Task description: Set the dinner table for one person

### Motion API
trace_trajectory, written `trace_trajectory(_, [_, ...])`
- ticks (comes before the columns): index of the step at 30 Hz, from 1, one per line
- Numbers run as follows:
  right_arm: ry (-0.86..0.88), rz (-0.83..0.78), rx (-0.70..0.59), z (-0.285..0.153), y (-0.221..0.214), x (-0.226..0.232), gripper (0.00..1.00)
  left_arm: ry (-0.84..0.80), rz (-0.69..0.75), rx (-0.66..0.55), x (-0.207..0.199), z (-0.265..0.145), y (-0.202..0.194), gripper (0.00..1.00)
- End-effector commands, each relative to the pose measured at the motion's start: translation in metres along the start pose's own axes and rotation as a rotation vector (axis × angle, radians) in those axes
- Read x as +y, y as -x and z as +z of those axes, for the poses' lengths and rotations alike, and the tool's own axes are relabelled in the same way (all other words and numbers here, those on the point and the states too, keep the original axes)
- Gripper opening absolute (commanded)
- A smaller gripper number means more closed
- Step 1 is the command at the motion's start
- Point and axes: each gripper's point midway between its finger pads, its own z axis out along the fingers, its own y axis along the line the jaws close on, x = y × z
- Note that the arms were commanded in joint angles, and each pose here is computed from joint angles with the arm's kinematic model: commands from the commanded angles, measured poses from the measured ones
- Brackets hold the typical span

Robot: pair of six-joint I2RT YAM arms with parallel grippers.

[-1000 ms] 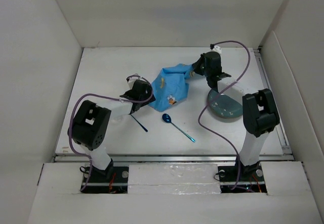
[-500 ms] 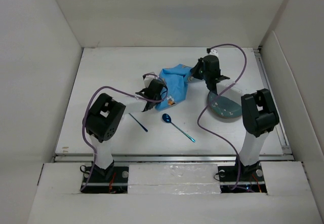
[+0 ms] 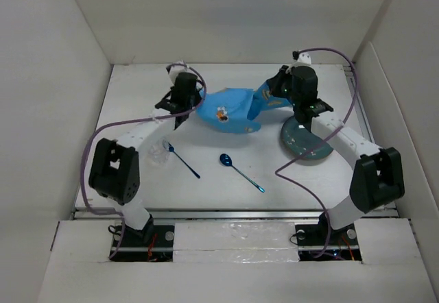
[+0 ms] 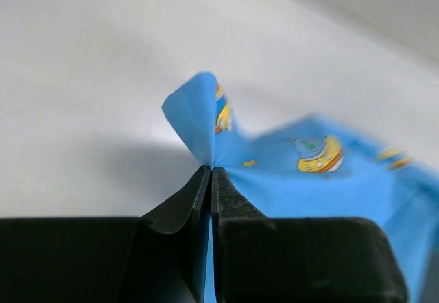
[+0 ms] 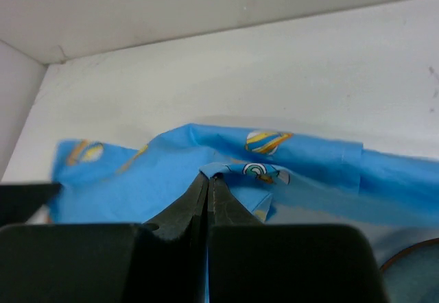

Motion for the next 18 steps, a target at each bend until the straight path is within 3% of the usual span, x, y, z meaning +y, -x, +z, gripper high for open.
trace_trajectory(1, [0.03, -0.075, -0.093, -0.039, 0.05, 0.018, 0.0, -0.119, -0.049, -0.235, -0.034, -0.064, 0.113, 0.0])
trace_trajectory(8, [0.1, -0.11, -0.19, -0.094, 0.098, 0.036, 0.0, -0.244, -0.111, -0.428, -0.035, -0.125, 0.224, 0.0])
trace_trajectory(11, [0.138, -0.113, -0.203, -0.096, 0.107, 0.038, 0.0, -0.233, -0.081, -0.407, -0.035, -0.113, 0.243, 0.0])
trace_trajectory(13, [0.146, -0.098, -0.193, -0.087, 0.113, 0.032, 0.0, -0.177, -0.036, -0.354, -0.03, -0.076, 0.24, 0.0])
trace_trajectory(14, [0.182, -0.093, -0.177, -0.084, 0.112, 0.035, 0.0, -0.162, -0.037, -0.386, -0.027, -0.079, 0.263, 0.0])
trace_trajectory(15, [0.185, -0.087, -0.154, -0.073, 0.107, 0.031, 0.0, -0.134, -0.03, -0.343, -0.02, -0.049, 0.257, 0.0])
trace_trajectory(17, [0.17, -0.075, -0.124, -0.064, 0.101, 0.025, 0.0, -0.135, -0.023, -0.355, -0.016, -0.041, 0.28, 0.0])
trace_trajectory(18, [0.165, -0.073, -0.103, -0.06, 0.093, 0.022, 0.0, -0.095, -0.016, -0.31, 0.0, -0.005, 0.272, 0.0])
